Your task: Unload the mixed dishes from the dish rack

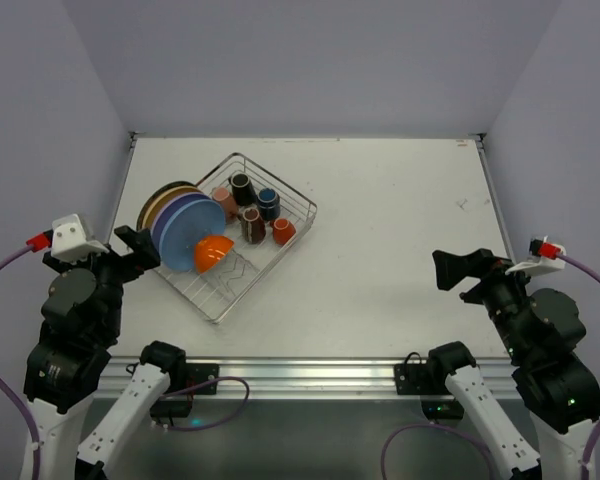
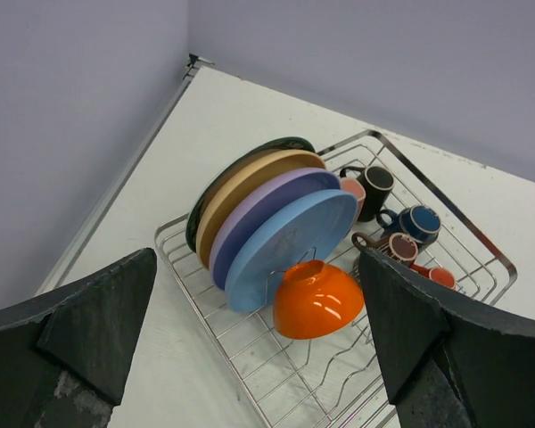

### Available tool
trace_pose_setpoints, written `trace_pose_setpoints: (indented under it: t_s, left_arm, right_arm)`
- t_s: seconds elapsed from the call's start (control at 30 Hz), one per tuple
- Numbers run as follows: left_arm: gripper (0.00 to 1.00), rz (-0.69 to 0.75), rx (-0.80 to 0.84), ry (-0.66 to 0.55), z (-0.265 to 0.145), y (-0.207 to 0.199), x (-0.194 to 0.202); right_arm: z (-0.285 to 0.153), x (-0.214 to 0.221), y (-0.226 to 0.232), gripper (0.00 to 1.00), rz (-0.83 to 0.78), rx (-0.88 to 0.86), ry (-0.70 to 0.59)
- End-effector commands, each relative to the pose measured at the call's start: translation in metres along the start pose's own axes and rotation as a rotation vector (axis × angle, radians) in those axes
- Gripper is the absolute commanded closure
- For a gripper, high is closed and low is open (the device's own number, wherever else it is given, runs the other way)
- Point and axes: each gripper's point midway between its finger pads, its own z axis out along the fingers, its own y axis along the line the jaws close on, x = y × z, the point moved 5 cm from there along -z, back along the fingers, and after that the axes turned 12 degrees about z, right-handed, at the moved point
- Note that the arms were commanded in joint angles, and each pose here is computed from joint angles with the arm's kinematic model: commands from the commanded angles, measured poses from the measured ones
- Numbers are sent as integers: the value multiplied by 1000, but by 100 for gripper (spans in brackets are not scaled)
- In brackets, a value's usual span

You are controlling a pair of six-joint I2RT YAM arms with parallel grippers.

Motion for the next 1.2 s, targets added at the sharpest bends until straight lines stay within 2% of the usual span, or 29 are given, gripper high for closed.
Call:
trace_pose_setpoints:
  t_s: [0.0,0.13,0.17,0.2,0.23,0.27,0.3,0.37,0.4,0.47,0.6,0.67,0.7,0.73,0.77,0.8,0.83,0.93,0.97,1.0,1.07,1.17]
  left_arm:
    - [0,-52,-58,0,0,6,6]
    - [0,-93,-74,-30,-2,9,6]
    - [0,-91,-59,-29,-2,7,6]
    - [0,-86,-53,-28,-1,6,6]
    - [0,-82,-49,-26,0,4,6]
    - [0,-76,-50,-19,2,3,7]
    - [0,-70,-50,-12,4,3,8]
    - [0,-65,-39,-3,7,-1,8]
    - [0,-68,-31,-3,8,-2,8]
    - [0,-71,-3,-10,9,-7,7]
    - [0,-64,10,0,17,-12,19]
    - [0,-68,16,3,21,-16,25]
    - [0,-73,7,8,24,-16,28]
    - [0,-73,-3,19,28,-17,35]
    - [0,-85,-15,21,30,-17,38]
    - [0,-91,-18,21,31,-18,41]
    - [0,-94,-24,21,35,-18,46]
    - [0,-109,-57,5,35,-14,47]
    - [0,-120,-87,-5,34,-10,45]
    - [0,-123,-102,-10,33,-7,44]
    - [0,-145,-148,-30,28,2,43]
    - [0,-178,-170,-70,19,11,40]
  right_arm:
    - [7,-4,6,1,71,-17,-42]
    - [15,-5,-13,1,261,80,-183]
    - [12,-5,-10,1,288,27,-199]
    - [18,5,-6,1,288,-24,-156]
    - [19,1,10,1,312,-128,-153]
    - [24,5,19,1,328,-174,-113]
    - [27,14,35,1,384,-259,-19]
    - [40,25,49,1,429,-303,104]
    - [52,35,62,1,482,-333,218]
    - [62,43,73,1,525,-366,291]
    - [79,54,108,1,571,-348,319]
    - [93,87,135,1,527,-285,388]
    - [93,83,156,1,543,-290,389]
    - [103,114,168,1,502,-211,422]
    - [106,124,176,1,504,-171,432]
    - [102,127,195,1,579,-155,458]
    - [113,151,203,1,570,-113,478]
    - [110,173,240,1,645,-122,507]
    - [119,197,245,1,614,-87,515]
    - [115,196,264,1,658,-98,528]
    - [126,228,267,1,642,-28,563]
    - [130,245,282,1,702,3,594]
